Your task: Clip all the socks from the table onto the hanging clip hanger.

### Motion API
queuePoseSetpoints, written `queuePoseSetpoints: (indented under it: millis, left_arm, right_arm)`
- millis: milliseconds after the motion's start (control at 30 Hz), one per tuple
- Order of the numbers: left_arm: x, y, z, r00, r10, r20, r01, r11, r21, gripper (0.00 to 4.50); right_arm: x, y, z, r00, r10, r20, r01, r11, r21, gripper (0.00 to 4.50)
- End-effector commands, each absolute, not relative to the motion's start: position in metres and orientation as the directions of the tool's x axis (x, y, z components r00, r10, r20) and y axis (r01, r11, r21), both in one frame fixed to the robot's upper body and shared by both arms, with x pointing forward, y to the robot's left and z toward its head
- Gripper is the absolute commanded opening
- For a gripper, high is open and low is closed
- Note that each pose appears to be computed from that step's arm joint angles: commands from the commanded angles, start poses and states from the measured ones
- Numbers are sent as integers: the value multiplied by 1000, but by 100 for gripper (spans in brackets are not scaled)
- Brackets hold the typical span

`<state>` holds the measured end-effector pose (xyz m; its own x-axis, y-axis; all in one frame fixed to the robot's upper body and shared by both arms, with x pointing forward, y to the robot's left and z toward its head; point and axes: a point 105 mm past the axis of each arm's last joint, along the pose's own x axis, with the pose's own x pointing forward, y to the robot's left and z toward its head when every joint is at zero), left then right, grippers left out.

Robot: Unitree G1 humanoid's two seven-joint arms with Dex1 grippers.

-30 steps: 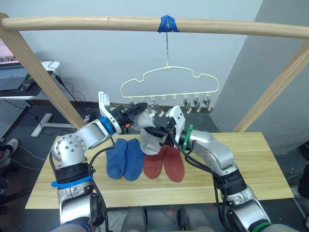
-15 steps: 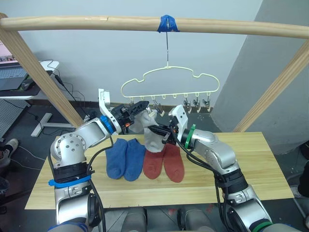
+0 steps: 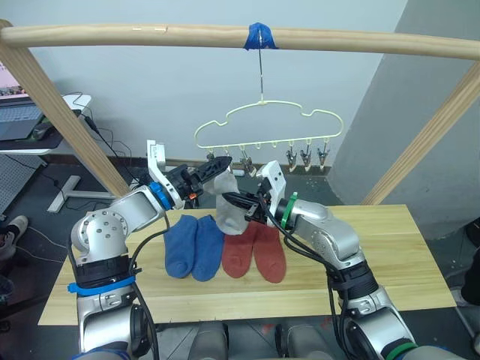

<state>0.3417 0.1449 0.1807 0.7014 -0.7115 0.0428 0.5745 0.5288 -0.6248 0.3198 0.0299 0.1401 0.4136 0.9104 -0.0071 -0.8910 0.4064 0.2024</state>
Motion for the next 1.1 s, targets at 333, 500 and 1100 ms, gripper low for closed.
queuePoseSetpoints:
  millis: [333,500,1100]
  left_arm:
    - [333,149,179,707,-707,15,624,615,-482,450]
    - [331,145,175,694,-720,10,634,604,-483,450]
    - [337,127,168,745,-666,16,662,737,-138,432]
  right_arm:
    - [324,25,129,415,910,-10,-846,390,363,350]
    - [323,13,116,442,896,-43,-821,423,382,447]
    - [323,-68,148,615,788,-23,-783,613,107,449]
